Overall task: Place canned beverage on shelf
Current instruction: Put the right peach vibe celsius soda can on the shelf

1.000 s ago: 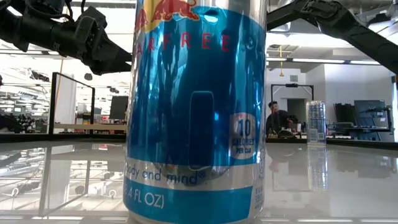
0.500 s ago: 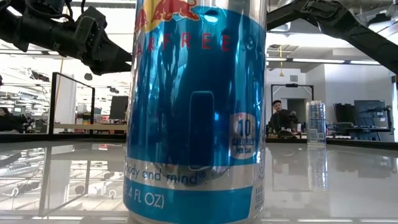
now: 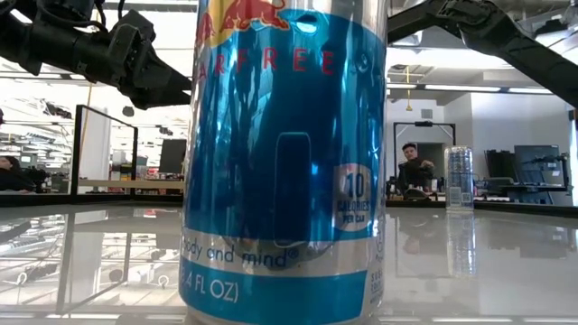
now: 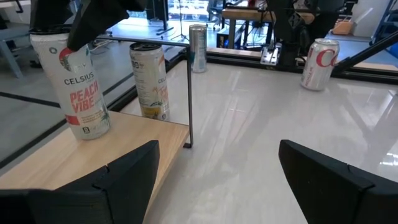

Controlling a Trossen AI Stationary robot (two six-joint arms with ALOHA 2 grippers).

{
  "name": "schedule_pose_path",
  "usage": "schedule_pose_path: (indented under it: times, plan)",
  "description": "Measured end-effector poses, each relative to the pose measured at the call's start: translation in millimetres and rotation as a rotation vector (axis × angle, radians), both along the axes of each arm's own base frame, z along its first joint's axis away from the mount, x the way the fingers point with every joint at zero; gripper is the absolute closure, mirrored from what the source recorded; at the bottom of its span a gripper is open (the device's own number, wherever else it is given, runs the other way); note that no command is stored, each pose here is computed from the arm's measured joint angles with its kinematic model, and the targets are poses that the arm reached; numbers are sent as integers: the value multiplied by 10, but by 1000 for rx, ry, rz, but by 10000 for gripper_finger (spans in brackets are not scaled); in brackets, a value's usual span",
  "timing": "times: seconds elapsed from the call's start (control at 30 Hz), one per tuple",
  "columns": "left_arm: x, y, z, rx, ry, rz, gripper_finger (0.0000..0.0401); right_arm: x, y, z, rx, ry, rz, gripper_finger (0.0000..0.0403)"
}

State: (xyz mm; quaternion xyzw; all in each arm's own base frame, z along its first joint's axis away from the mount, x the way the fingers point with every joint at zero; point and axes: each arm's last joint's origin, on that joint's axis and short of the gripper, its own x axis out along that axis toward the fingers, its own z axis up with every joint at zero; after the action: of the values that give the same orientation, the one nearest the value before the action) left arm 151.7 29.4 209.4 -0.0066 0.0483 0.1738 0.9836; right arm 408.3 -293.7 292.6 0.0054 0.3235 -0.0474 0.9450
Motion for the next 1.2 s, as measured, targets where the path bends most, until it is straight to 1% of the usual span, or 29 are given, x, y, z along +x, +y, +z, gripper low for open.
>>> schedule_pose_path:
  times: [0.27,0.4,0.5,0.7,0.77,1.2]
  plan:
    - [0,0,-1,0,1,0,83,-6,8,-11,-13,17,11,36]
    - [0,0,-1,0,2,0,83,-12,-3,-17,-48,43,-20,42]
    - [0,0,-1,0,2,0,83,-18,0,-28,-52,56,-16,58]
    - [0,0,-1,0,2,0,83,-5,23,-31,-50,60,-11,108]
    - [0,0,-1,0,2,0,83,2,35,-32,-55,62,-3,117]
    - [0,0,-2,0,2,0,83,25,85,-39,-131,72,104,117]
